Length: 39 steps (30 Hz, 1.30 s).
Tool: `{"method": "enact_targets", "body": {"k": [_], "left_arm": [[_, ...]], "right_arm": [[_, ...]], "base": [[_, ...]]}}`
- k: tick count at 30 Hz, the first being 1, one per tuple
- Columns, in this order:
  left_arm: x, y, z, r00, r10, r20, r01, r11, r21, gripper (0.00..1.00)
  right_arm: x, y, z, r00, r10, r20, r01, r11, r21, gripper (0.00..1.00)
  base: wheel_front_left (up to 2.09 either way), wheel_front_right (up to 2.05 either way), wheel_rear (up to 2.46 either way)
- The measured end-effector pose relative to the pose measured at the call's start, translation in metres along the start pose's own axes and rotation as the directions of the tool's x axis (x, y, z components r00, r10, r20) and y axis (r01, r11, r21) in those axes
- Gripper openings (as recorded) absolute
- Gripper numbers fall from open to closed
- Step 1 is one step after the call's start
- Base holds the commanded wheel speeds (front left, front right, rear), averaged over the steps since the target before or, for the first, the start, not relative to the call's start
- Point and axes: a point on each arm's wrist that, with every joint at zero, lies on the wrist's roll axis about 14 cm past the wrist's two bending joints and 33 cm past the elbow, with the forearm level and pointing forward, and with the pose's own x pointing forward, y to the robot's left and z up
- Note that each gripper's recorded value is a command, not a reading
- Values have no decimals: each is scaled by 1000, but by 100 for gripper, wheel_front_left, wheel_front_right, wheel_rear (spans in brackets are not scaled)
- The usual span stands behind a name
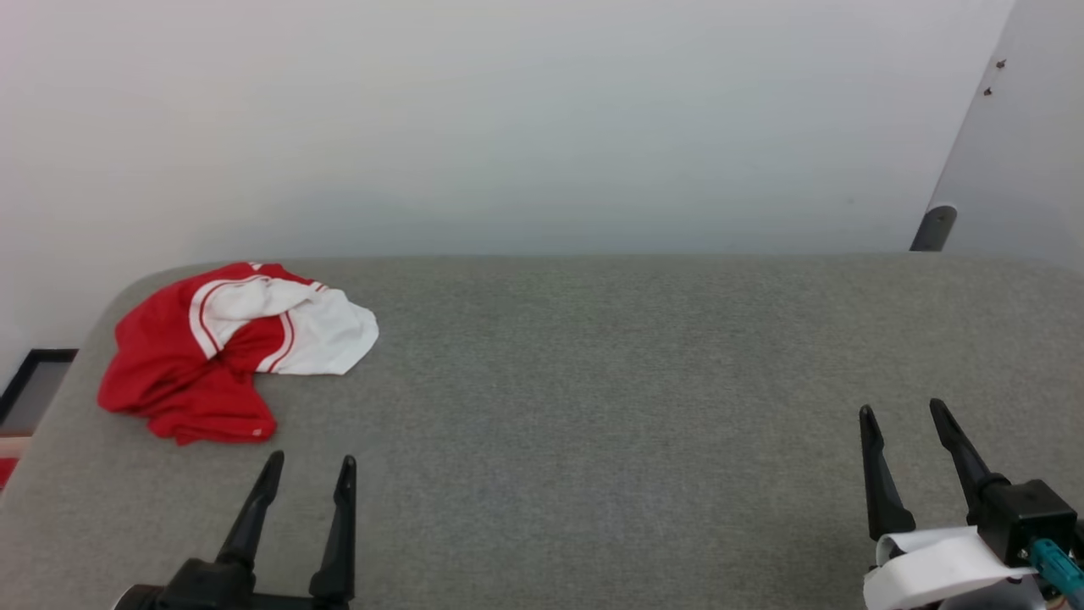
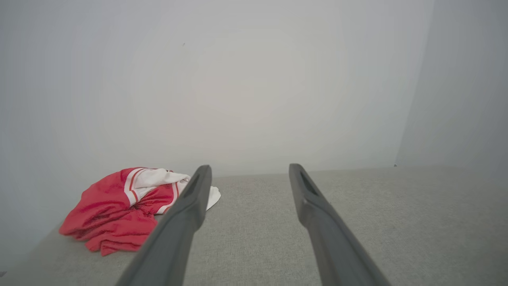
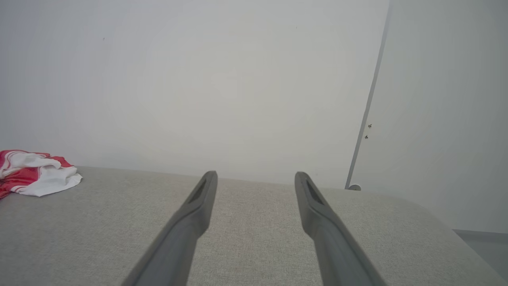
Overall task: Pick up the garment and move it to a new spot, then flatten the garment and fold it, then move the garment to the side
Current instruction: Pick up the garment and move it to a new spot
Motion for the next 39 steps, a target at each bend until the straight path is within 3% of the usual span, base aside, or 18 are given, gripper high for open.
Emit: {"method": "enact_targets", "body": {"k": [7,13,21,27,32,39], "left_arm": [[-18,37,-6,994,108,-30,-107,994,21,100],[-47,88,0,968,250,-27,-248,966,75,100],[-102,139,17,904,428,4,-426,899,101,100],[-131,156,22,855,519,-1,-517,853,75,100],[-121,163,31,854,519,-36,-516,853,72,100],[-75,177,62,891,446,-83,-442,895,63,100]], "right_arm": [[4,18,-6,999,52,-15,-52,998,17,100],[14,60,-8,985,173,-15,-172,984,51,100],[22,134,-6,927,375,3,-373,923,92,100],[30,173,1,882,470,28,-470,877,98,100],[31,181,-1,873,487,25,-487,868,100,100],[35,180,0,870,492,11,-492,868,61,100]], "base": [[0,0,0],[0,0,0],[0,0,0],[0,0,0],[0,0,0],[0,0,0]]}}
